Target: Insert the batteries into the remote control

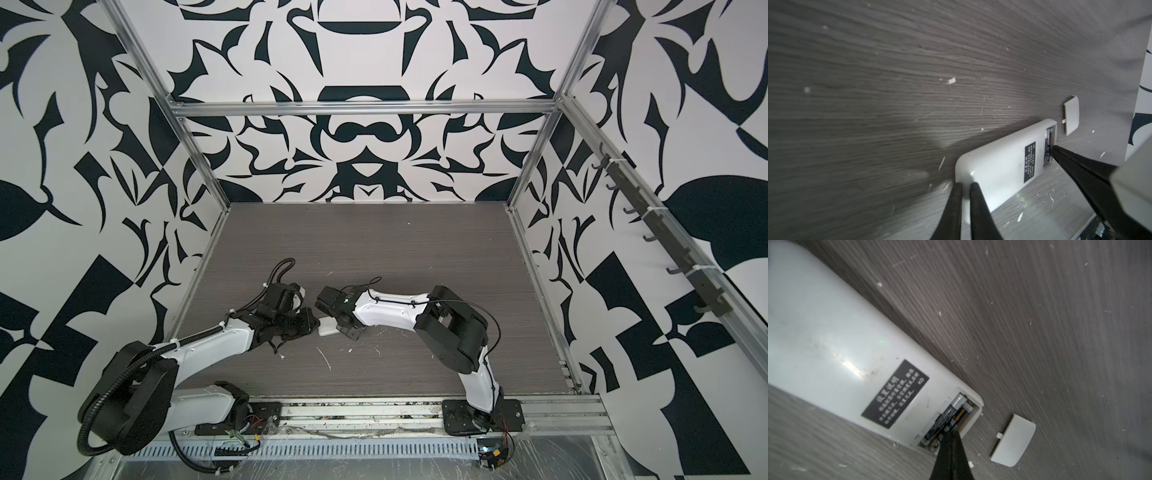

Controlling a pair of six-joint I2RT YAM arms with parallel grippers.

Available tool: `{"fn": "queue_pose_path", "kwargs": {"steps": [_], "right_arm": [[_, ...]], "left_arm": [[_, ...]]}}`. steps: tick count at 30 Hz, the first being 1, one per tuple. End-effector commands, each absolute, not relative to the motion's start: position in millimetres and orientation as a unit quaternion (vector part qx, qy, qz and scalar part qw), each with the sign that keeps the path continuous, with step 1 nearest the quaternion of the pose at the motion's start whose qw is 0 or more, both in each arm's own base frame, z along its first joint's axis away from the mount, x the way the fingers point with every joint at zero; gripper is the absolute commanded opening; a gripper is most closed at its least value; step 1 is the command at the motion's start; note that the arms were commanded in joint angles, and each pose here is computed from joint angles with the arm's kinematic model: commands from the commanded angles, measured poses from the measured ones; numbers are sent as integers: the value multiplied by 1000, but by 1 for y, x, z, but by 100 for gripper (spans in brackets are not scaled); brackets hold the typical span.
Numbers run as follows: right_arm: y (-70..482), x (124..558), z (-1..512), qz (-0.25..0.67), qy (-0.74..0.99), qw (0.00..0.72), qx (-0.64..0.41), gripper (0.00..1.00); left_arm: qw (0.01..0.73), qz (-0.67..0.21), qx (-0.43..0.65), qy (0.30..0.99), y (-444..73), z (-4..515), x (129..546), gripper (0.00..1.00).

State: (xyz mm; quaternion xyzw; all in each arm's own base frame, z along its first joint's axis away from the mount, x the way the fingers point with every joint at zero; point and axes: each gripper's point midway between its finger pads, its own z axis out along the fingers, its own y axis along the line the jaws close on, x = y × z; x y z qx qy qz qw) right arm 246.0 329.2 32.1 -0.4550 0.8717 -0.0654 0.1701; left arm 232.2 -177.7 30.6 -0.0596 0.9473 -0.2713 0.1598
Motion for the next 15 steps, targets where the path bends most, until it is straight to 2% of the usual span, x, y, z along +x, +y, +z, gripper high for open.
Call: {"fn": "queue_pose_path", "kwargs": {"steps": [1,4,8,12,15], "right_arm": [[334,232,48,-29,879,160,-448,0],[336,230,60,10,886,162,-434,2],[333,232,76,49,893,174,-412,11],[316,240,90,57,903,181,-386,22],[295,249,96,71,911,178,-364,37]], "left_arm": [[153,-258,-59,952,-172,29,223,15],[160,-263,-60,950,-173,34,226,16],[168,-264,-60,948,-174,41,231,17],[173,-259,-59,948,-173,44,233,24],[178,-258,-56,948,-172,49,233,30]]}}
